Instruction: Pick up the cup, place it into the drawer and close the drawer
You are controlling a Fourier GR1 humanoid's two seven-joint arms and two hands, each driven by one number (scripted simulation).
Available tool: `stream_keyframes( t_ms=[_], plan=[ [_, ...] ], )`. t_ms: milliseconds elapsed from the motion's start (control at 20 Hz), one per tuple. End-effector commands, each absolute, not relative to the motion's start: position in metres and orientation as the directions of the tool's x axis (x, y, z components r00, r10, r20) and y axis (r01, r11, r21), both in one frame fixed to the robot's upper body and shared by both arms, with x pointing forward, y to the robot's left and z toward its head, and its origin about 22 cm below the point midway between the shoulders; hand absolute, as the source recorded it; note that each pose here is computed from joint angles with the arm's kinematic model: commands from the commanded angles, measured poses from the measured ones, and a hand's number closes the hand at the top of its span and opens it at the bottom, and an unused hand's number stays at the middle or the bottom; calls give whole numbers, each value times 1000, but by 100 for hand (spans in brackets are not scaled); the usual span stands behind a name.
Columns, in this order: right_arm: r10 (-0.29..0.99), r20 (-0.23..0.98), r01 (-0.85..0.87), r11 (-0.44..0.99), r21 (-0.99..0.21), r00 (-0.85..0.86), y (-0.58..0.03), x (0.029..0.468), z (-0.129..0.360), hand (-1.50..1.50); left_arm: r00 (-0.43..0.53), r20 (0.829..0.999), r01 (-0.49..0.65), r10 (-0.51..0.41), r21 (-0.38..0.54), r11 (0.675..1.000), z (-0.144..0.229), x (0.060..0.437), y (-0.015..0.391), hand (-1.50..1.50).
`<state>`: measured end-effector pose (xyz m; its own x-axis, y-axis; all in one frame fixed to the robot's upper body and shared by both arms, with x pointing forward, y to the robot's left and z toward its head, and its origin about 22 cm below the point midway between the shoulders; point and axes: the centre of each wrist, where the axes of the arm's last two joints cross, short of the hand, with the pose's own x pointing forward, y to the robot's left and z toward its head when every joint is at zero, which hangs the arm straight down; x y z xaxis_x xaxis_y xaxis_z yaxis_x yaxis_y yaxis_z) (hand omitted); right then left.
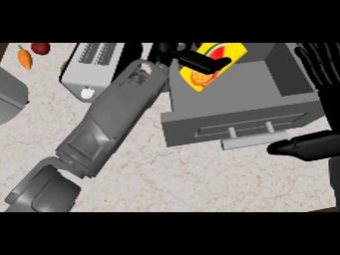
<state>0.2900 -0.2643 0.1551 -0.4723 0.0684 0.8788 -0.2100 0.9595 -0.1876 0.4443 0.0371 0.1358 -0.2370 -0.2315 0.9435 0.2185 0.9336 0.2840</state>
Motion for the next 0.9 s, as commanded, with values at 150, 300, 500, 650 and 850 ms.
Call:
stream_keyframes(
  t_ms=[150,300,500,650,850],
  plan=[
    [47,868,-275,939,-207,-494,-251,299,161,-150,-193,938,249,-288,331,910,118,441,40,-150],
    [-4,873,-341,921,-186,-487,-233,298,161,-150,-209,962,255,-178,229,939,105,437,45,-150],
    [-97,882,-511,842,-174,-461,-223,304,161,150,-234,971,271,-47,111,956,115,437,42,-150],
    [-143,888,-649,734,-201,-437,-207,300,162,150,-282,957,308,76,15,951,128,437,37,-150],
    [9,932,-737,609,-293,-363,-212,295,148,150,-330,934,232,135,-58,971,135,439,37,-150]
  ],
)
